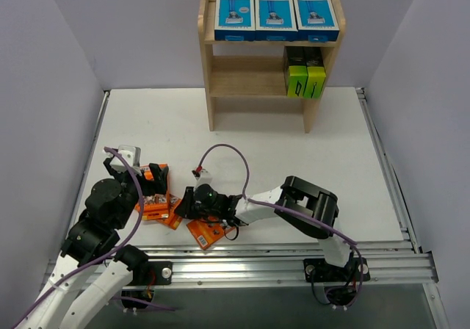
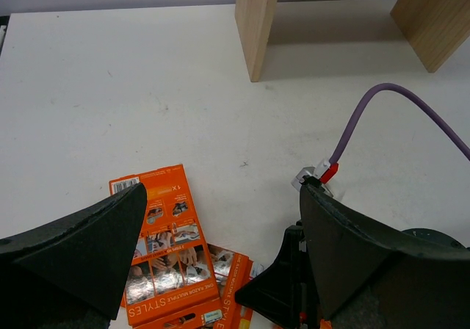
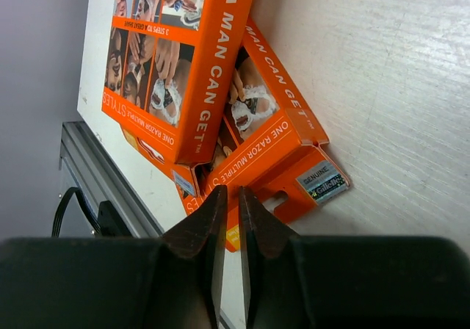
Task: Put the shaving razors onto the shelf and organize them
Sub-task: Grab a shaving razor with the right arm
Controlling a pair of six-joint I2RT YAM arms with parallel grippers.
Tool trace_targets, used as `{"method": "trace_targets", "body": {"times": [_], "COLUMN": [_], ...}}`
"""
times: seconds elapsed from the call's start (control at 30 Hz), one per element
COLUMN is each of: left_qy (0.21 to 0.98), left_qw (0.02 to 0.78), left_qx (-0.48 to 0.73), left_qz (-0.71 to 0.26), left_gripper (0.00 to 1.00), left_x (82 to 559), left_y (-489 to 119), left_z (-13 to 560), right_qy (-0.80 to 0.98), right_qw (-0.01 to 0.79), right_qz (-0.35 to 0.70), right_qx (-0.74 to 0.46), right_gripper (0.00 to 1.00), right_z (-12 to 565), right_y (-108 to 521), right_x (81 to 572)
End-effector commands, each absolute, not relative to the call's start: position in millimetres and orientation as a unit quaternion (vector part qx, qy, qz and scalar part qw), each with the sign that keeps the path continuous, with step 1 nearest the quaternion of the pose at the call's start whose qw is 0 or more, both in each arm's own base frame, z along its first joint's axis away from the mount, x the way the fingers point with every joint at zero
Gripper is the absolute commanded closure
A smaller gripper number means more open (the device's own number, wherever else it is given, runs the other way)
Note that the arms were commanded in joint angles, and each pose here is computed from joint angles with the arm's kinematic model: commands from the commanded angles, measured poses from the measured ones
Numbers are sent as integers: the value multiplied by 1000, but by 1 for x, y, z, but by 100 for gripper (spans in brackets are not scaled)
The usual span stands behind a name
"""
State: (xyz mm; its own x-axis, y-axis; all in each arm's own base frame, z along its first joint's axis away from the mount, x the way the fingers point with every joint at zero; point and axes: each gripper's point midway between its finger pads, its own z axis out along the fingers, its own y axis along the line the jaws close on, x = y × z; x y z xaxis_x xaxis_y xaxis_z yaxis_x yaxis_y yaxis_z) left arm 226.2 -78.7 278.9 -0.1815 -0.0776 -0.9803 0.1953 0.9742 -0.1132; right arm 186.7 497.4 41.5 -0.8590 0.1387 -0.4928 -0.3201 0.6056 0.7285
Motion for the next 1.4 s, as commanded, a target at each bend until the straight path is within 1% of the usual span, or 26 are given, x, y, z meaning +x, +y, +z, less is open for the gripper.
{"method": "trace_targets", "body": {"times": [0.0,0.07,0.1,0.17,0.43,0.47,0.53,0.57,0.6,0.67,0.8,0.83,0.9,1.03,1.17,1.27,1.37], "left_qy": [754,754,755,755,754,753,750,750,749,747,738,737,725,695,667,657,657], "left_qw": [646,645,645,645,645,646,649,650,651,654,665,668,682,712,735,743,743], "left_qx": [38,40,40,40,43,42,40,40,37,35,19,8,-13,-65,-107,-114,-115], "left_qz": [-113,-114,-114,-114,-119,-118,-119,-118,-117,-117,-110,-102,-96,-78,-63,-64,-60], "left_gripper": [6,6,6,6,6,6,6,6,6,6,6,6,6,6,6,6,5], "left_x": [227,227,227,227,227,227,226,226,225,225,222,221,216,206,195,191,190], "left_y": [-80,-80,-81,-81,-83,-82,-81,-81,-79,-78,-70,-65,-54,-28,-6,-2,0], "left_z": [291,290,290,290,291,291,293,293,293,295,301,302,310,321,329,331,332], "right_qy": [832,826,824,818,806,823,831,848,856,865,864,864,863,866,866,859,851], "right_qw": [283,279,278,276,279,283,301,302,311,346,375,380,389,403,417,435,453], "right_qz": [476,489,493,504,520,492,466,432,410,357,330,324,314,279,252,241,222], "right_qx": [-39,-32,-31,-26,-40,-39,-45,-50,-52,-63,-62,-63,-69,-93,-113,-122,-148], "right_gripper": [86,80,75,70,64,61,58,56,52,48,43,38,25,18,16,13,12], "right_z": [79,81,82,86,102,92,93,81,79,78,85,86,90,88,94,105,112], "right_y": [503,506,507,511,533,530,536,530,528,523,515,514,515,520,529,537,549], "right_x": [192,189,188,184,173,176,178,178,180,186,193,195,202,216,231,245,256]}}
